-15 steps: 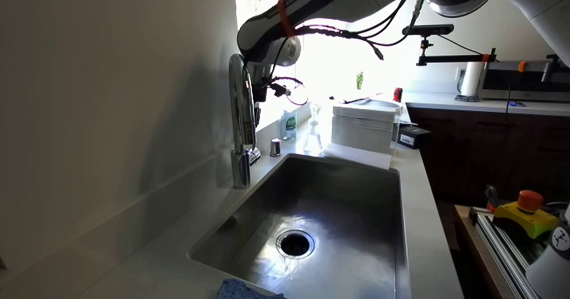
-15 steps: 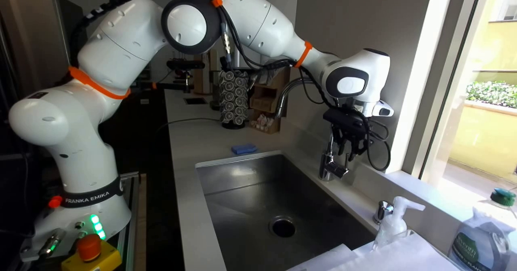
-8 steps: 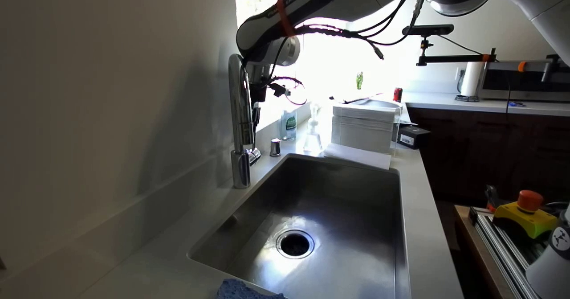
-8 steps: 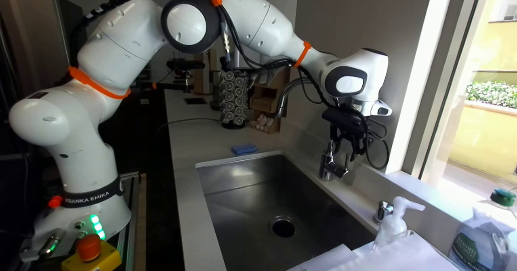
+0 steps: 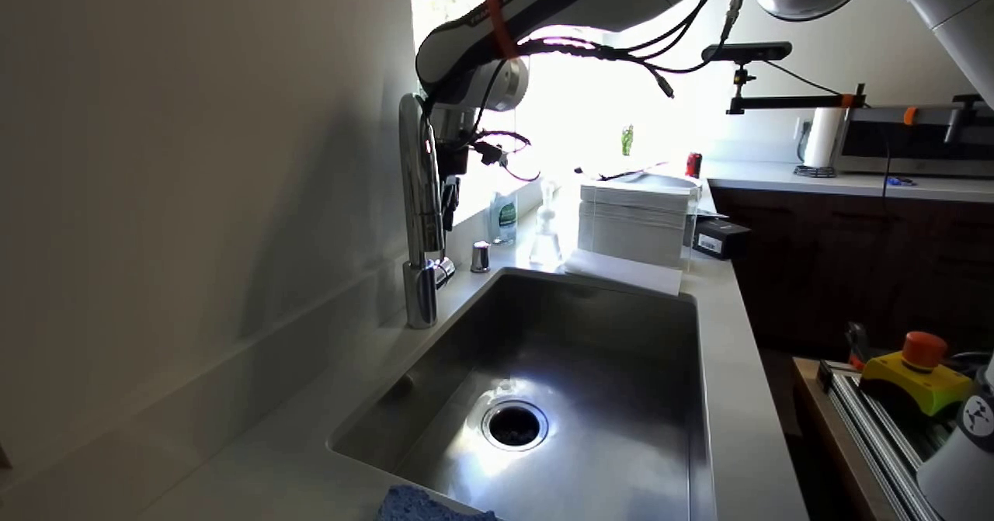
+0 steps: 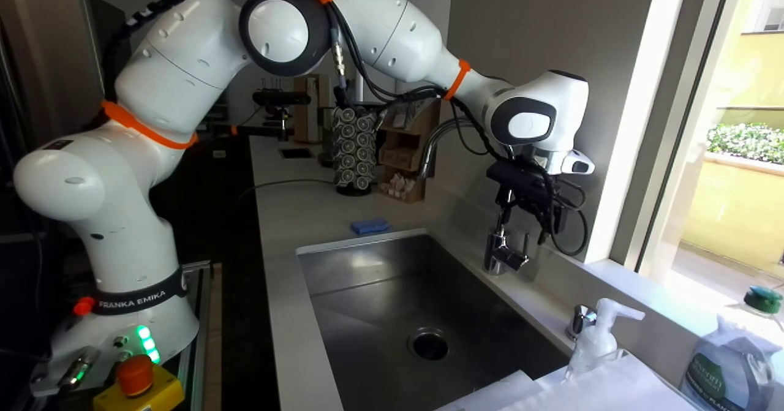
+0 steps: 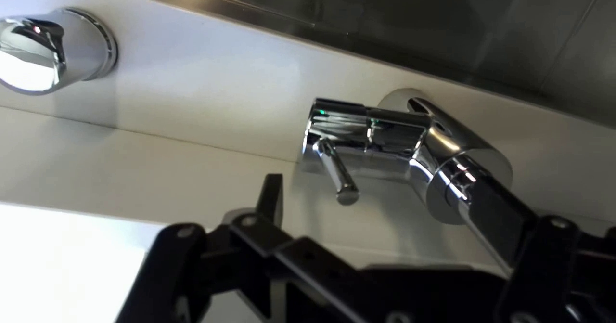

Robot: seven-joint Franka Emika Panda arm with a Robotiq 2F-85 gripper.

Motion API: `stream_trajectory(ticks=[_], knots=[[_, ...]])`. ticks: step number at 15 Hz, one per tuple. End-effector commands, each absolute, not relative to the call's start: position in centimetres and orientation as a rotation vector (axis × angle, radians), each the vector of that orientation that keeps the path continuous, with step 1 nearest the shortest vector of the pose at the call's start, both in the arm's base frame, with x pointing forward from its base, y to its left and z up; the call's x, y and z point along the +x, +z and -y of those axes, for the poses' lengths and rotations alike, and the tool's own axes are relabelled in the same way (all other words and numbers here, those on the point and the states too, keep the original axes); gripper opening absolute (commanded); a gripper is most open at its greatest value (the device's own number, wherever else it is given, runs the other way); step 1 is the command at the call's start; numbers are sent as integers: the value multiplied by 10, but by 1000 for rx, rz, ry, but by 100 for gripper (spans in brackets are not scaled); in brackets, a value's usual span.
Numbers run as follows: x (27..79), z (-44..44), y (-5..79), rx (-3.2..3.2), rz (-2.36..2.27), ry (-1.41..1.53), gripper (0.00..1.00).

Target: Push the faucet to the left then push the faucet handle backwards.

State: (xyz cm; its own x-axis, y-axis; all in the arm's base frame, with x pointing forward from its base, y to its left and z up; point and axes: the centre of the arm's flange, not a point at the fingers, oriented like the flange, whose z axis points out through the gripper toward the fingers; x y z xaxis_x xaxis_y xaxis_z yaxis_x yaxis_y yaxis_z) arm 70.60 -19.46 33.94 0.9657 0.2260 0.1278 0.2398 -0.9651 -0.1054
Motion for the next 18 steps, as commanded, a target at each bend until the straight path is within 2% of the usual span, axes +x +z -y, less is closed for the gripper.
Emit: stream_trajectory(ticks=[1,18], knots=[[689,177,350,-2985,301,-182,100],[602,194,404,-3071,54,-297,100]])
